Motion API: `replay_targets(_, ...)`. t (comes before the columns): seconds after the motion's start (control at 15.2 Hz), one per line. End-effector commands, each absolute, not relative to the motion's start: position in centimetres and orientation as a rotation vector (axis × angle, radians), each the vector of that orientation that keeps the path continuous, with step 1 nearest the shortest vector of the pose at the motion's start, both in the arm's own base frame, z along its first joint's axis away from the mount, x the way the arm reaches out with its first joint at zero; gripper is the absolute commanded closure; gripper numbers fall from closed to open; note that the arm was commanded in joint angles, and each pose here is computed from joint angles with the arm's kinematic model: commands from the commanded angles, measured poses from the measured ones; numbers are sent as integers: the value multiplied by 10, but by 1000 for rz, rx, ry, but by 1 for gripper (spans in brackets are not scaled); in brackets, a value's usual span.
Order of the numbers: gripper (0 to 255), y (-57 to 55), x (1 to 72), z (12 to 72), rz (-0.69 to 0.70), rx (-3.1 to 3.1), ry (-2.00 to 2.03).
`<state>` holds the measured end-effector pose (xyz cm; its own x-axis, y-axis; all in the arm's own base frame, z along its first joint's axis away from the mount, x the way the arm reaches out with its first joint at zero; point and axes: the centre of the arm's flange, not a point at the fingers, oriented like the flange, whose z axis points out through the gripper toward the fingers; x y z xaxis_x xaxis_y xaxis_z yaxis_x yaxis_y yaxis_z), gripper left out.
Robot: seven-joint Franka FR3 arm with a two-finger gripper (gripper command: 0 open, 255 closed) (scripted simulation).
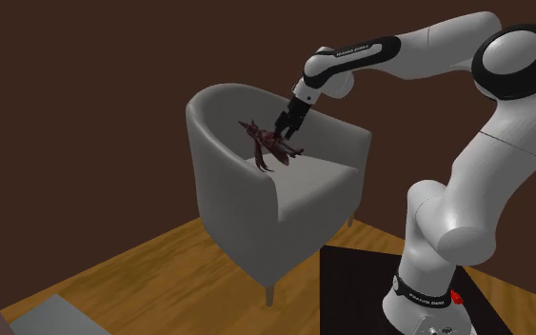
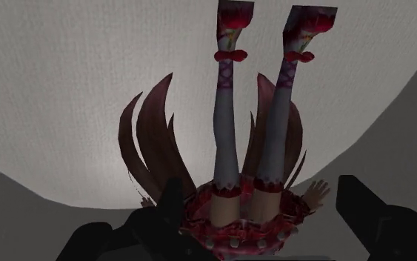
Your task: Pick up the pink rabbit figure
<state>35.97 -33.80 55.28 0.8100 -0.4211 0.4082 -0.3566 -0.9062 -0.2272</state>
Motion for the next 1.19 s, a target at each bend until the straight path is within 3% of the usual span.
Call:
replay_targets(0.0, 0, -338, 359, 541, -694, -2855, 617)
replay_targets(0.13, 0, -338, 359, 538, -694, -2855, 617)
replay_targets(0.2, 255, -338, 359, 538, -694, -2855, 617)
replay_targets(1.12, 255, -338, 359, 564, -694, -2855, 617)
